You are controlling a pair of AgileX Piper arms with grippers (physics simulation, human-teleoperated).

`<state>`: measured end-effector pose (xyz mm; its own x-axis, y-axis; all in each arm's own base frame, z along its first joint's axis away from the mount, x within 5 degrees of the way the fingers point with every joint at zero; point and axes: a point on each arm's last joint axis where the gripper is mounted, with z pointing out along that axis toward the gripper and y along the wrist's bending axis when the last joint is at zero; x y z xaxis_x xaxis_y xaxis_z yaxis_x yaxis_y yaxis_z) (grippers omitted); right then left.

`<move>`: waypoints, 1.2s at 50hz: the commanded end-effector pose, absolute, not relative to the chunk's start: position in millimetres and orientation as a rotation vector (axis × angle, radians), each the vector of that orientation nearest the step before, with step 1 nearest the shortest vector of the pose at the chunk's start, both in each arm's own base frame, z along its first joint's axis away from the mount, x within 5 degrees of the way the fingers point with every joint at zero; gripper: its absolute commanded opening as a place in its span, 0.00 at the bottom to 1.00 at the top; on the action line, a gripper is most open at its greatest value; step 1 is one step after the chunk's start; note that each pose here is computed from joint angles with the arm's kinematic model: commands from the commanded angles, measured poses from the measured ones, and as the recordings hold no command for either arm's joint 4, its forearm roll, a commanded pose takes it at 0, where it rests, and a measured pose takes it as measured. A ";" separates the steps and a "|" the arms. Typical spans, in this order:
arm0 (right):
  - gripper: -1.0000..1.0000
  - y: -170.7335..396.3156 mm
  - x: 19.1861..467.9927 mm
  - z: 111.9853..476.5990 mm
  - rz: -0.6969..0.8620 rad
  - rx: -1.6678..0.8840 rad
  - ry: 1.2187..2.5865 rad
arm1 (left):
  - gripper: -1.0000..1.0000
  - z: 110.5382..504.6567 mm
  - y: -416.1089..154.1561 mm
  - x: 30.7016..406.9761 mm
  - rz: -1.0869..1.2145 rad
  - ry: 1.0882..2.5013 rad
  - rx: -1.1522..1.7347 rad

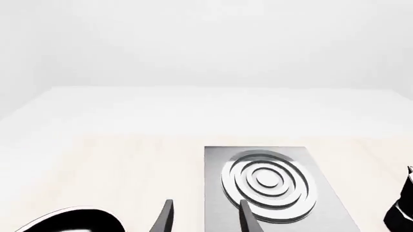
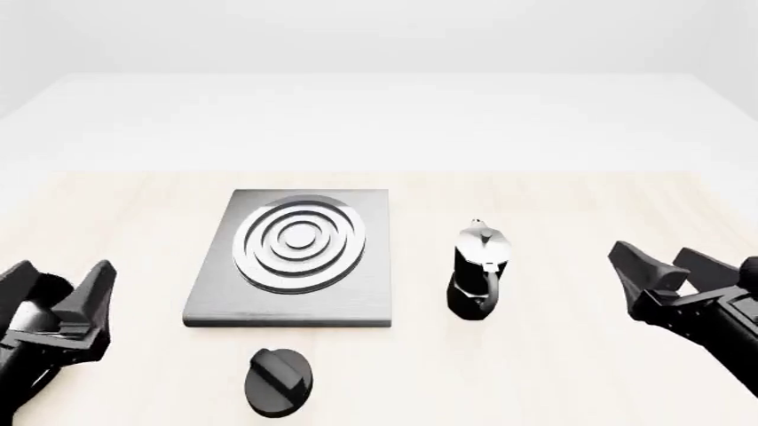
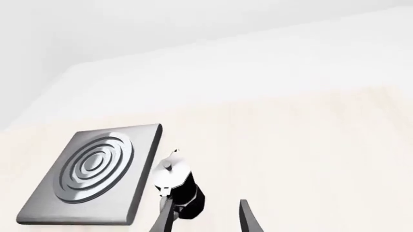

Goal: Turn on the stove and put the moka pot on it.

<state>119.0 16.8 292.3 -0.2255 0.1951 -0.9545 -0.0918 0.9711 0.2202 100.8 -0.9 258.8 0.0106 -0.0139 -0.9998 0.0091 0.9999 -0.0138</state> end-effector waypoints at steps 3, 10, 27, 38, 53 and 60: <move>1.00 30.3 141.7 292.9 0.300 0.015 1.892 | 1.00 235.4 6.1 59.8 0.055 1.371 -0.094; 1.00 37.4 149.1 290.4 0.318 -0.019 1.920 | 1.00 233.2 7.2 59.3 0.076 1.361 -0.102; 1.00 51.1 166.7 279.8 0.359 -0.048 1.968 | 1.00 230.9 6.0 54.9 0.079 1.348 -0.083; 1.00 59.7 180.1 261.4 0.382 -0.052 1.987 | 1.00 228.9 6.1 59.6 0.070 1.362 -0.081; 1.00 69.9 188.8 243.2 0.422 -0.053 2.013 | 1.00 228.5 6.0 59.1 0.071 1.361 -0.080; 1.00 72.4 191.3 236.9 0.440 -0.037 2.022 | 1.00 228.2 5.9 59.8 0.069 1.363 -0.079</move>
